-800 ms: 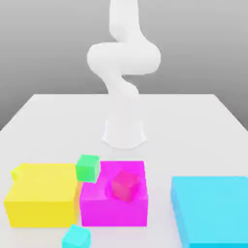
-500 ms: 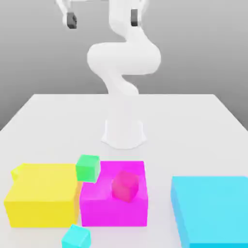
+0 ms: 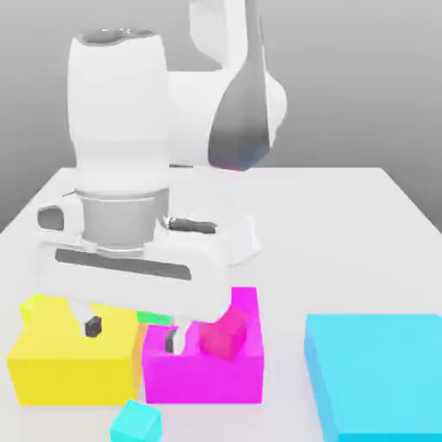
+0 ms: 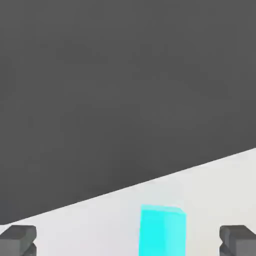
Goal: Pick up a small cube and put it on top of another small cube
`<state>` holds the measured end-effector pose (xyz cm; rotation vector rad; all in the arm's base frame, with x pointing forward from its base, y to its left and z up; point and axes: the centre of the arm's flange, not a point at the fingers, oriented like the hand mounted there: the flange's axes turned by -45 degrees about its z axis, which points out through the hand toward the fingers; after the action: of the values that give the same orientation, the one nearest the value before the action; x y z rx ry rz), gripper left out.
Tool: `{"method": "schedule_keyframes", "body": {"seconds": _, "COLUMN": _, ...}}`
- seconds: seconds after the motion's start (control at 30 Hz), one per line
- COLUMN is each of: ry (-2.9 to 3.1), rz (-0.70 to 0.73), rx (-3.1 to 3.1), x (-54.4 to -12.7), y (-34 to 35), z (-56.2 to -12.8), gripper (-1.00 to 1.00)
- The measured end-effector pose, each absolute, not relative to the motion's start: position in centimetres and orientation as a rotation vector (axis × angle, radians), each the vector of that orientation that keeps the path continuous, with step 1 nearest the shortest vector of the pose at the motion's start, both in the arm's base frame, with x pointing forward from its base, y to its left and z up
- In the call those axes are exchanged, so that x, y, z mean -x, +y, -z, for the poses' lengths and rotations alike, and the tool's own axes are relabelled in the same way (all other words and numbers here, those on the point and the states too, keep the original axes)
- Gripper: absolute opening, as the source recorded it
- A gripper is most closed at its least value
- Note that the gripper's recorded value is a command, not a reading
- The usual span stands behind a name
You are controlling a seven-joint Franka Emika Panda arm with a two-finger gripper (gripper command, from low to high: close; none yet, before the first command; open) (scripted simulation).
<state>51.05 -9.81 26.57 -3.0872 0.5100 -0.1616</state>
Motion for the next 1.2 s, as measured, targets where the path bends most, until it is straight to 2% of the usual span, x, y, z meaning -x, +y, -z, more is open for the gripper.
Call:
{"method": "schedule_keyframes", "body": {"seconds": 0.1, "ry": 0.565, "rz": 0.040, "rx": 3.088, "x": -49.9, "y": -10.7, "z": -21.1, "gripper": 0.00}}
{"method": "schedule_keyframes", "body": {"seconds": 0.27, "ry": 0.581, "rz": 0.000, "rx": 3.088, "x": -49.5, "y": -11.0, "z": -13.9, "gripper": 0.00}}
{"method": "schedule_keyframes", "body": {"seconds": 0.3, "ry": 0.582, "rz": 0.000, "rx": 3.087, "x": -49.5, "y": -11.0, "z": -13.1, "gripper": -1.00}}
{"method": "schedule_keyframes", "body": {"seconds": 0.5, "ry": 0.582, "rz": 0.000, "rx": 3.087, "x": -49.5, "y": -11.0, "z": -12.7, "gripper": -1.00}}
{"method": "schedule_keyframes", "body": {"seconds": 0.7, "ry": 0.571, "rz": 0.000, "rx": 3.088, "x": -49.4, "y": -10.8, "z": -19.1, "gripper": -1.00}}
{"method": "schedule_keyframes", "body": {"seconds": 0.83, "ry": 0.436, "rz": 0.000, "rx": 3.100, "x": -48.4, "y": -8.0, "z": -23.5, "gripper": -1.00}}
{"method": "schedule_keyframes", "body": {"seconds": 1.2, "ry": 0.014, "rz": 0.000, "rx": 3.133, "x": -42.3, "y": -0.4, "z": -33.3, "gripper": -1.00}}
